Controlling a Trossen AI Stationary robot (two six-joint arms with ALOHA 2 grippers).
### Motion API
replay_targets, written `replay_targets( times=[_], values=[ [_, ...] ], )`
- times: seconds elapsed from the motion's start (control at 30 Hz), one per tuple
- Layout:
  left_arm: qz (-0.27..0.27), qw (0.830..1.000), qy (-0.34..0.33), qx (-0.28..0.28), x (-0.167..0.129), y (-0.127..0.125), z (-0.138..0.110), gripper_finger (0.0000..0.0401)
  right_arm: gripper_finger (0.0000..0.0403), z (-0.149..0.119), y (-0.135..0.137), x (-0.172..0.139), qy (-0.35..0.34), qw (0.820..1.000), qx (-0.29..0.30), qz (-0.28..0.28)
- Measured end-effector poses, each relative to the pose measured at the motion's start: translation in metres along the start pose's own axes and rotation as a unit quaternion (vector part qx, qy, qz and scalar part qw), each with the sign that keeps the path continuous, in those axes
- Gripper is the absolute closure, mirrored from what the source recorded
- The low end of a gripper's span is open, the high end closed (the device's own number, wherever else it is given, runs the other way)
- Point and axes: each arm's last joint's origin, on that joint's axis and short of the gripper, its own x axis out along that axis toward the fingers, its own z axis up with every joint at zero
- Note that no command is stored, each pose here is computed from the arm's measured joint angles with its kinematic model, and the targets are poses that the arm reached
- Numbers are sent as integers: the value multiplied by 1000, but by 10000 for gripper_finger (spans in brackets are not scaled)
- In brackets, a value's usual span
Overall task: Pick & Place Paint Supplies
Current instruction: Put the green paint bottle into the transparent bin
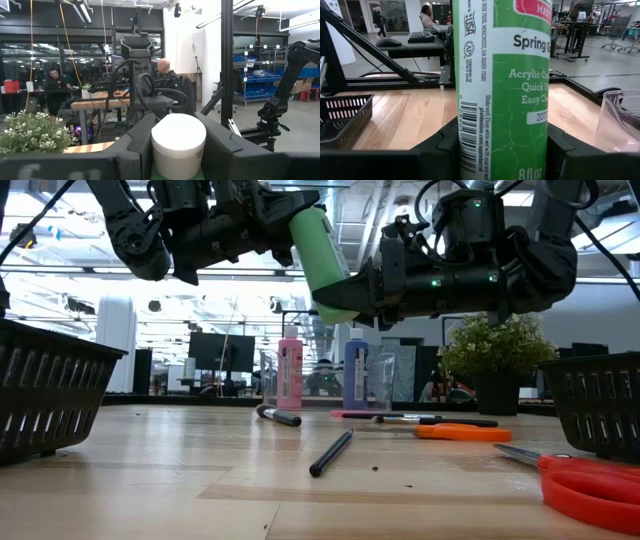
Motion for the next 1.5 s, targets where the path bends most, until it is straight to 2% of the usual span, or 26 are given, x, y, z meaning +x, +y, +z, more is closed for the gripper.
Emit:
replay_targets(
  times=[0.23,0.63,0.87,1.0,1.13,1.3,1.5],
  values=[
    [2,1000,1,2,-1,3,0,295,237,0,0,0,-1,1000,-8,0],
    [2,1000,11,-18,-5,9,-1,295,141,-3,-1,1,16,1000,-3,13],
    [11,999,21,-21,-7,12,-4,295,133,-17,-1,-1,89,996,-6,-1],
    [15,999,25,-22,-8,16,-4,295,133,-21,-2,-5,101,995,-10,-2],
    [24,999,26,-18,-10,20,-3,295,133,-25,-4,-22,63,998,-11,0],
    [34,999,20,-11,-12,25,-1,295,133,-19,-13,-61,-12,1000,-2,-5],
    [43,997,56,-23,-7,34,-2,295,132,-5,-21,-105,-35,999,-3,-17]
  ],
)
